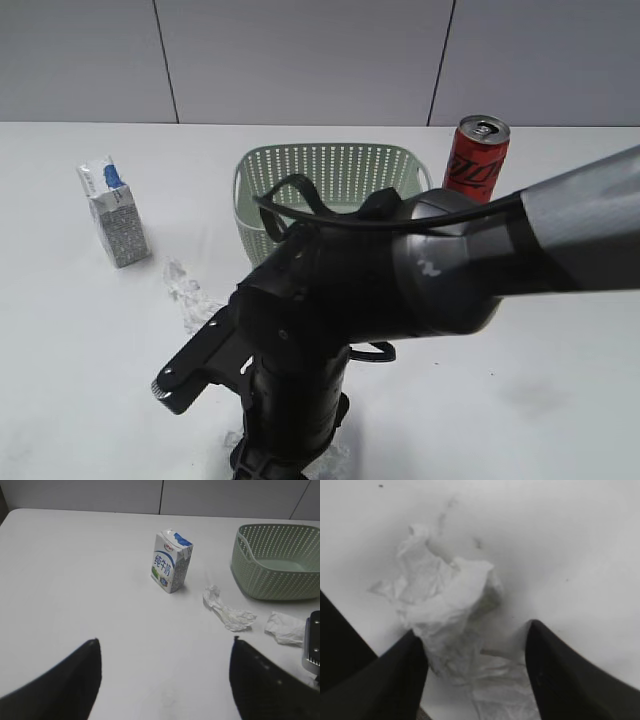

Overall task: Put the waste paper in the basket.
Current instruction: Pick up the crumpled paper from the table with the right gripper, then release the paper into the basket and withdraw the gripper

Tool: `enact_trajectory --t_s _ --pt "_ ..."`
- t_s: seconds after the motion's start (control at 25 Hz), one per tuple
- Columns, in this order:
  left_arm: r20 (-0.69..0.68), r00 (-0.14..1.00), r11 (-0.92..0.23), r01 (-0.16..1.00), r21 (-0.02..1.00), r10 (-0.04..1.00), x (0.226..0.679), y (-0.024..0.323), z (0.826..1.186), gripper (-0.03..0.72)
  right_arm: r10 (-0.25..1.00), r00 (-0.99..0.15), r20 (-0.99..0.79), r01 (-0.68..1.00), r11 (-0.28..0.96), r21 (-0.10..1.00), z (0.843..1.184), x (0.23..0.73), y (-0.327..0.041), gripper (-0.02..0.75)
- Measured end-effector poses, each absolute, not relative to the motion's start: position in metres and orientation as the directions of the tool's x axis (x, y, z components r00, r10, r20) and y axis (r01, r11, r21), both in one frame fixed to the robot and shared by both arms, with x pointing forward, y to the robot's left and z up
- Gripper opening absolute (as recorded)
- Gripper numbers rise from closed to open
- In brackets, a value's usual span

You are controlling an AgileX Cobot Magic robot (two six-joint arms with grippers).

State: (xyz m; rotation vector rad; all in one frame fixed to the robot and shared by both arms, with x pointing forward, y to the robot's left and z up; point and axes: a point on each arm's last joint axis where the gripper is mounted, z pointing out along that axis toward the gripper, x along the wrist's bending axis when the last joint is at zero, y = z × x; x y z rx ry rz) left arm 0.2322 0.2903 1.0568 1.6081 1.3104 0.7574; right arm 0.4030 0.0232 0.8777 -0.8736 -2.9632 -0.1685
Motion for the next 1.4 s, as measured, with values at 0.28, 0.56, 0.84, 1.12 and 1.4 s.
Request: enact_trajectory --t_s 0.28,0.56,0.84,1.12,1.4 --pt "-0.078 0.251 -0.034 0.414 0.91 0.965 0.232 0.29 1.057 0.591 0.537 -0.84 0.077 0.542 0.838 0.058 0.877 0.403 0.023 0.194" --pt "-0.078 0.251 -0.034 0.414 0.91 0.965 0.232 0.29 1.057 0.591 0.534 -0.841 0.083 0.533 0.845 -0.031 0.887 0.404 0.028 0.016" --pt "-0.078 0.251 -0.034 0.414 0.91 0.965 0.232 0.29 1.057 0.591 0.462 -0.883 0.08 0.462 0.887 -0.023 0.933 0.418 0.053 0.016" --pt "-0.078 0.251 -0.034 0.414 0.91 0.965 0.232 0.29 1.057 0.591 0.364 -0.927 -0.094 0.351 0.927 0.136 0.992 0.446 0.076 0.013" --pt "-0.078 0.251 -0.034 0.414 0.91 0.965 0.232 0.29 1.057 0.591 0.343 -0.862 -0.373 0.271 0.934 0.232 1.033 0.483 0.075 0.013"
